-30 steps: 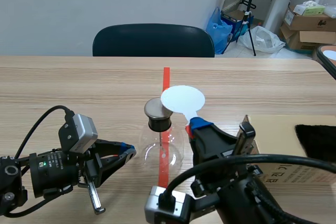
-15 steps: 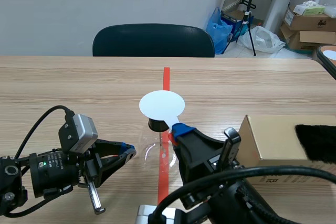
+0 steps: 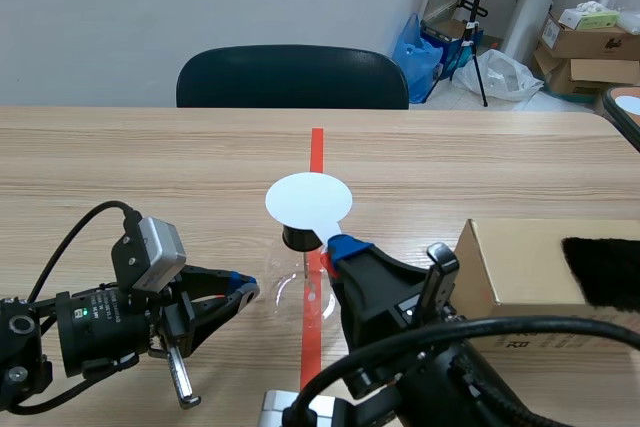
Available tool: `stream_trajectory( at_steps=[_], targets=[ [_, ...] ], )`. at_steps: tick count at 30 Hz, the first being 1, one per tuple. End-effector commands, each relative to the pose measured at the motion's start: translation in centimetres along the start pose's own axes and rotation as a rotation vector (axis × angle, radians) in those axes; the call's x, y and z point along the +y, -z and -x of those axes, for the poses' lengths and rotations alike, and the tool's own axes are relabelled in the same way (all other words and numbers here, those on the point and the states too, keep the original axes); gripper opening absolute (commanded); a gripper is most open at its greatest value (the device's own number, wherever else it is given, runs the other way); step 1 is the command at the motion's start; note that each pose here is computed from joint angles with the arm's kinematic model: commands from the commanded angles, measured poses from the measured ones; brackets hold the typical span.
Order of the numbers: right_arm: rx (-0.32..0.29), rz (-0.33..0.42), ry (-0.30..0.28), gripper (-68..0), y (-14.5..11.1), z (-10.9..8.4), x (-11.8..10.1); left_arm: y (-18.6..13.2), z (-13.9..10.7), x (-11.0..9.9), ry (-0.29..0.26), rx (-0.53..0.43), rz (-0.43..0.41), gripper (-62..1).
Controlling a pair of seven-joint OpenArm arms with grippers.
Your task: Do the electroscope experiment
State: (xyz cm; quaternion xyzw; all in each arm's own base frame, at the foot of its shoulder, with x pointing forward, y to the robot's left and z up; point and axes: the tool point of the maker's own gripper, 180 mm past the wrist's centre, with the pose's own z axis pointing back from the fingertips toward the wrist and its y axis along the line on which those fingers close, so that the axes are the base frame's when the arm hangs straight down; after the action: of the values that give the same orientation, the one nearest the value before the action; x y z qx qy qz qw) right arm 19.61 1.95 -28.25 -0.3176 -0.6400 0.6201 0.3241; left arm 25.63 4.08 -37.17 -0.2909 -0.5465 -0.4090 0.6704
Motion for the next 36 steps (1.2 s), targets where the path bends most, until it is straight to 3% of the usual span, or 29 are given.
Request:
stream_trajectory(
  at_steps=[1, 25, 30, 36],
  targets=[
    [-0.001, 0.022, -0.01, -66.5, 0.2, 0.1, -0.6, 0.2, -1.0, 0.1, -0.003, -0.037, -0.001, -57.8],
    [0.01, 0.022, -0.01, -66.5, 0.2, 0.3, -0.6, 0.2, -1.0, 0.1, -0.003, -0.037, -0.001, -57.8],
    [0.08, 0.022, -0.01, -66.5, 0.1, 1.6, -0.6, 0.2, -1.0, 0.1, -0.003, -0.037, -0.001, -57.8],
    [0.261, 0.023, -0.007, -66.5, -0.4, 4.8, -0.6, 0.2, -1.0, 0.1, -0.003, -0.037, -0.001, -57.8]
  ],
)
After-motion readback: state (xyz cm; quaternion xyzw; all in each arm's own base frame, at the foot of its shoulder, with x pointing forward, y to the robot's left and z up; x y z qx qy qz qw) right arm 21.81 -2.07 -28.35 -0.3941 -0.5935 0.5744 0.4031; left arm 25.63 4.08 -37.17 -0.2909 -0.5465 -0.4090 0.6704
